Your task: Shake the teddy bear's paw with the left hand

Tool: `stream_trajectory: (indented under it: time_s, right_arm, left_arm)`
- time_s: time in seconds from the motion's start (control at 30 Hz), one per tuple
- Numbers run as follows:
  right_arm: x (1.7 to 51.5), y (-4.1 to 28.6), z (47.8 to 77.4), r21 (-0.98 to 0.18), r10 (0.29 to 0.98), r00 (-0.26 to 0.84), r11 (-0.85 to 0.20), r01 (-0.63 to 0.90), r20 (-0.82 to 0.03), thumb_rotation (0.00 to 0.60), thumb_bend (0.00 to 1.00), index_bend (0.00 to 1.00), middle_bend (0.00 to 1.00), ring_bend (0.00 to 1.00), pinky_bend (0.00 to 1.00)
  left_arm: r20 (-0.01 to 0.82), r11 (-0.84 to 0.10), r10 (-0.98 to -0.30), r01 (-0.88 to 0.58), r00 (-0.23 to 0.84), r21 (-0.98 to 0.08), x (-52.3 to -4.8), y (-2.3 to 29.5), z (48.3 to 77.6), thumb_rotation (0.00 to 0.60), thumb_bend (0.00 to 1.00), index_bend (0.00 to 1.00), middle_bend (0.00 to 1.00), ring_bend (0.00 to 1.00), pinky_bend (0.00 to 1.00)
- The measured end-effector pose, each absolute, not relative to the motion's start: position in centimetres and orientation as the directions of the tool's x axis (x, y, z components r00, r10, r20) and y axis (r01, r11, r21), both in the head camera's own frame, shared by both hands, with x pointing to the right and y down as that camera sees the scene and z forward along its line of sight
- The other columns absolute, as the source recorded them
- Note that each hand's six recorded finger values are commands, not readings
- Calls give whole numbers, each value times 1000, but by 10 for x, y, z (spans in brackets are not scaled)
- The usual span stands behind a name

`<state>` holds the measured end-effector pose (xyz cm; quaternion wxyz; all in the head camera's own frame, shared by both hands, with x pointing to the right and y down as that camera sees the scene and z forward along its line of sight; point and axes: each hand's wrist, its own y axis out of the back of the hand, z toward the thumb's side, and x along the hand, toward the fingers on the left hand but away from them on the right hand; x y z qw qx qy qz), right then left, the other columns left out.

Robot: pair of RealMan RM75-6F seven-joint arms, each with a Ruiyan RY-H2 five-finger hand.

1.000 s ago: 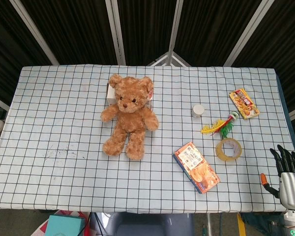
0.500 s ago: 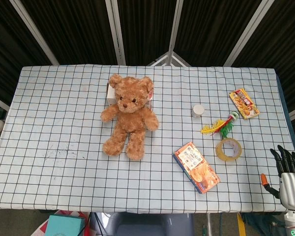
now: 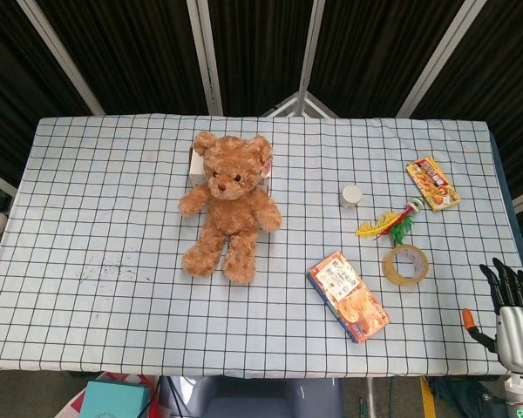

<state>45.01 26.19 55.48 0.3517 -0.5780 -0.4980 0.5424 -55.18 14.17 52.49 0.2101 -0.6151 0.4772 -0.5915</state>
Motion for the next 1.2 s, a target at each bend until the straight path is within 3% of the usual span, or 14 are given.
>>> stream_trajectory:
  time_s: [0.3,0.47,0.67,0.83,1.07,1.2]
  right_arm:
    - [452,257,559,-940,953,-95,-262,219,-288,600,367,129,73,89,0]
    - [453,256,558,-938,953,-96,-261,228,-288,600,367,129,73,89,0]
    - [453,256,557,-935,953,-100,-256,245,-287,600,368,129,73,89,0]
    - [454,256,558,-932,951,-101,-260,254,-293,600,367,129,73,89,0]
    - [457,255,561,-926,946,-112,-266,268,-304,600,367,129,73,89,0]
    - [460,256,561,-922,944,-119,-265,282,-308,600,367,129,73,89,0]
  left_arm:
    - [727,-553,-683,-607,-63,-571,-509,114,586,600,157,41,21,0,18]
    - [794,-501,-607,-792,33,-349,-458,77,615,600,142,40,32,0,18]
    - [811,-432,-575,-881,105,-192,-407,42,650,600,143,40,42,0,18]
    - [830,-396,-541,-912,137,-107,-376,27,682,600,142,40,45,0,18]
    - [852,-420,-491,-906,182,-49,-331,25,723,600,142,51,71,0,18]
    - [850,-452,-481,-891,214,-31,-310,27,731,600,142,51,72,0,18]
